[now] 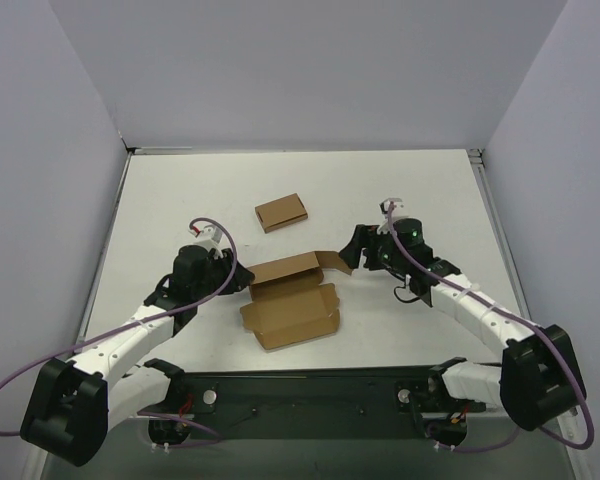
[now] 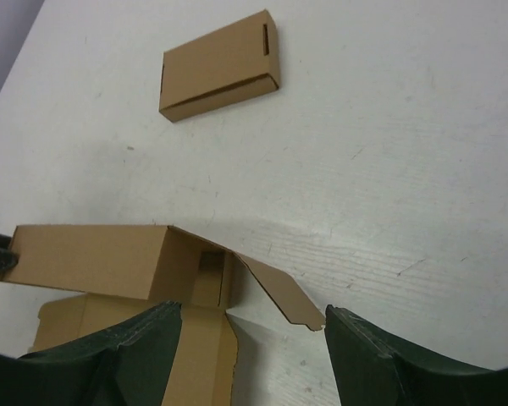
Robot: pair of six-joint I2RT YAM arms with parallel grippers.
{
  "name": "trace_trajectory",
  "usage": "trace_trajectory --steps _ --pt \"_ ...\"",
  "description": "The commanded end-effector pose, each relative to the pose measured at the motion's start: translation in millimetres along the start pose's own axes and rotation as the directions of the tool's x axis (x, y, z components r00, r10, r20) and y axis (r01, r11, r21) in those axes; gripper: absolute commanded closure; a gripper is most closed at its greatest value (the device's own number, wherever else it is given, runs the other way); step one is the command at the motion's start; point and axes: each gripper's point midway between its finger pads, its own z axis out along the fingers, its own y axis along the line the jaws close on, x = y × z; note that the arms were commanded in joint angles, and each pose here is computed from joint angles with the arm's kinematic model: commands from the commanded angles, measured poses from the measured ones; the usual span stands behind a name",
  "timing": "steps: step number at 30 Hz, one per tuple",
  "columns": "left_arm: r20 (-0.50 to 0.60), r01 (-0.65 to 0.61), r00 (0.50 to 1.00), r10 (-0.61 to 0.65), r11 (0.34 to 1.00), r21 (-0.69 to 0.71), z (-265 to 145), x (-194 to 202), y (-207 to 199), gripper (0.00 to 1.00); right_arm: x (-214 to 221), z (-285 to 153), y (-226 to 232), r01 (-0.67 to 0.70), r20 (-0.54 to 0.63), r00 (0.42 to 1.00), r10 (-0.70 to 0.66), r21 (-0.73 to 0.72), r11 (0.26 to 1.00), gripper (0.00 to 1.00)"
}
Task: Fold the paper box
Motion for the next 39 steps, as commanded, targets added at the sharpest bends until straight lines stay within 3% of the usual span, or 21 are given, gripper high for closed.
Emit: trace_trajectory --steps 1,6,15,25,33,39 --pt "0.011 -0.02 1.0 0.02 0.999 -0.026 -2.8 -7.8 3.5 0.6 14.0 3.8 7.5 0.134 -0.085 0.986 -0.142 -0.09 0.987 0.3" --pt "0.007 -0.022 1.0 0.023 0.999 -0.029 -2.7 -7.8 3.7 0.6 24.8 14.4 -9.7 0.154 -0.108 0.982 -0.157 -0.031 0.988 0.3" --pt "-0.002 -0.023 1.0 0.023 0.999 -0.032 -0.7 -8.1 4.0 0.6 24.0 43.2 -7.3 0.189 -0.085 0.977 -0.195 -0.077 0.979 0.36" --pt "-0.003 -0.023 1.0 0.023 0.999 -0.033 2.2 -8.2 4.6 0.6 23.4 44.0 25.8 0.25 -0.059 0.964 -0.261 -0.144 0.957 0.91" --pt "-0.012 -0.028 1.0 0.027 0.999 -0.046 5.1 -7.9 6.6 0.61 39.4 42.1 41.6 0.312 -0.133 0.939 -0.317 -0.052 0.949 0.99" --pt "-0.004 -0.049 0.999 0.049 0.996 -0.071 4.7 -11.1 10.8 0.64 18.6 34.4 38.8 0.371 -0.126 0.921 -0.369 -0.003 0.929 1.0"
